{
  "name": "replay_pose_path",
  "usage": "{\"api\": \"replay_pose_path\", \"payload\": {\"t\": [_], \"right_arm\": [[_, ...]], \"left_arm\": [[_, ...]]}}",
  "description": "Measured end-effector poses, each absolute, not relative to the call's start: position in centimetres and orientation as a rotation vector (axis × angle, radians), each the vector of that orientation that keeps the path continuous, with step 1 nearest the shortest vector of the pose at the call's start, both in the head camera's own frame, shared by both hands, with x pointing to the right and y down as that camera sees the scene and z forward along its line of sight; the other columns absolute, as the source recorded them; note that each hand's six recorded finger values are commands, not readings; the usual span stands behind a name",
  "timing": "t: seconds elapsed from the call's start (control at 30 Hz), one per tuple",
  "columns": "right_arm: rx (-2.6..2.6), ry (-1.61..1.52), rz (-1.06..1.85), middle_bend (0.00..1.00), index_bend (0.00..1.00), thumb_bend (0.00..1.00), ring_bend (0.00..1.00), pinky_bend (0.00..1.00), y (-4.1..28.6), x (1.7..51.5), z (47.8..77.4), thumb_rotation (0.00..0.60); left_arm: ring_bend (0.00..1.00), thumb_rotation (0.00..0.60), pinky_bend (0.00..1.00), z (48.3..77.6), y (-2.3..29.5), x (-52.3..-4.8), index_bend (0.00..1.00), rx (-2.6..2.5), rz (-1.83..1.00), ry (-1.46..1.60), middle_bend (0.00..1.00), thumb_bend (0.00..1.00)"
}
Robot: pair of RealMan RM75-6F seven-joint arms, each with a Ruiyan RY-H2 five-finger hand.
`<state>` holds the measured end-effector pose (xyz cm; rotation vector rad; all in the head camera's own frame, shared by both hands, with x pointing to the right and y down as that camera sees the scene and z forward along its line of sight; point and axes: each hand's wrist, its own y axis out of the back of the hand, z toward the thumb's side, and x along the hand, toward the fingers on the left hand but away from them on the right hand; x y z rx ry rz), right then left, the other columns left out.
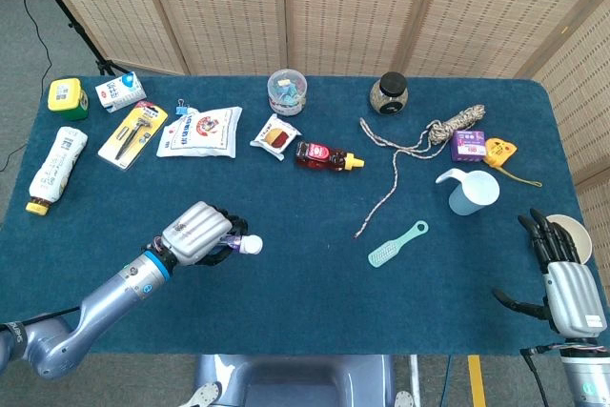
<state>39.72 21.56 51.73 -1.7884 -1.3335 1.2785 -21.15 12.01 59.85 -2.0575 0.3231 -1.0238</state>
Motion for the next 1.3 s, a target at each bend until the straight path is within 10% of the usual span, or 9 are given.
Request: {"api": "replay_pose_path", "payload": {"t": [1.3], "right_arm": [[-2.181,-1.025,0.93,0.0,0.2,0.0,0.0,0.0,20.1,28.3,55.7,0.6]], "left_arm": [[0.48,0.6,0.55,56.8,9.2,-14.2,0.62,-2.176,-0.963,0.127,0.52,1.0]]}}
